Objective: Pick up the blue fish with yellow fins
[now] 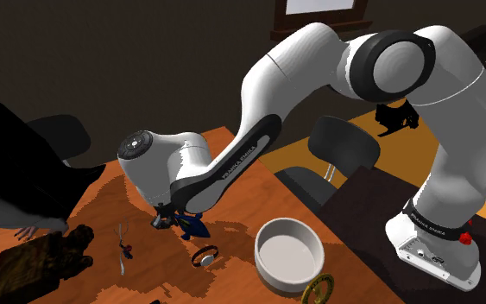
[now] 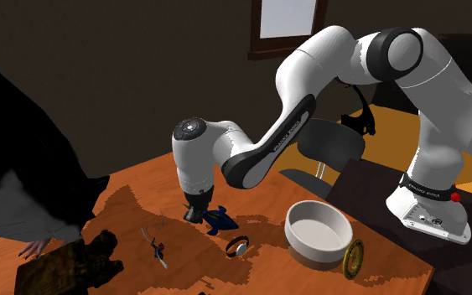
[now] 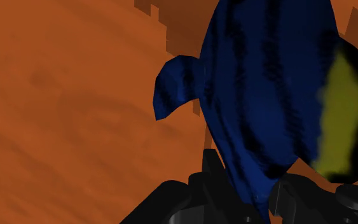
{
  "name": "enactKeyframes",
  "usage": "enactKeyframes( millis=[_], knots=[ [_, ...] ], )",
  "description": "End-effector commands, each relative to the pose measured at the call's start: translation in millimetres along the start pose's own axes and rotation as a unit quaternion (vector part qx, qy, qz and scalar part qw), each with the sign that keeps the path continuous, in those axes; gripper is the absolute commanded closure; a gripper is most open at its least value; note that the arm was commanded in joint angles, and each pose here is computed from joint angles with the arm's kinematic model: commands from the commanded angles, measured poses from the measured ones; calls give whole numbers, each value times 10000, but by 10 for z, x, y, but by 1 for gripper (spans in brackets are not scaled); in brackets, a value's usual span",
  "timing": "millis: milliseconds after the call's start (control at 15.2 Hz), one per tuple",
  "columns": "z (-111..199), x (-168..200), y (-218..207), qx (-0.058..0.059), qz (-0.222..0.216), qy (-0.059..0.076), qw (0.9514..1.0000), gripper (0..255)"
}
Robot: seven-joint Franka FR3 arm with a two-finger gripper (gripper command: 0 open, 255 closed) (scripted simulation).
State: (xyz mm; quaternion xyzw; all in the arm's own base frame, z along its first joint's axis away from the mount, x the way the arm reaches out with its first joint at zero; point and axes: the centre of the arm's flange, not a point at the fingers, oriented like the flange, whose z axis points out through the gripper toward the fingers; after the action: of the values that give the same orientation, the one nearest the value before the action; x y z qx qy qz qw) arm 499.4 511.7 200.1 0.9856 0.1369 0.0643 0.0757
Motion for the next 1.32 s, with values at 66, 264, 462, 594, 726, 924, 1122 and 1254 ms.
enactKeyframes(
  millis=[66, 264, 462, 594, 726, 924, 1122, 1254],
  knots=[
    [3, -3, -4, 1, -3, -4, 10000, 255],
    [-54, -7, 9, 1, -2, -4, 10000, 255],
    [-209, 10, 36, 1, -2, -4, 10000, 255],
    [-313, 21, 53, 1, -2, -4, 10000, 255],
    [-416, 32, 71, 1, -2, -4, 10000, 255],
    [-571, 49, 97, 1, -2, -4, 10000, 255],
    [-727, 66, 124, 1, -2, -4, 10000, 255],
    [-786, 72, 134, 1, -2, -4, 10000, 255]
  ],
)
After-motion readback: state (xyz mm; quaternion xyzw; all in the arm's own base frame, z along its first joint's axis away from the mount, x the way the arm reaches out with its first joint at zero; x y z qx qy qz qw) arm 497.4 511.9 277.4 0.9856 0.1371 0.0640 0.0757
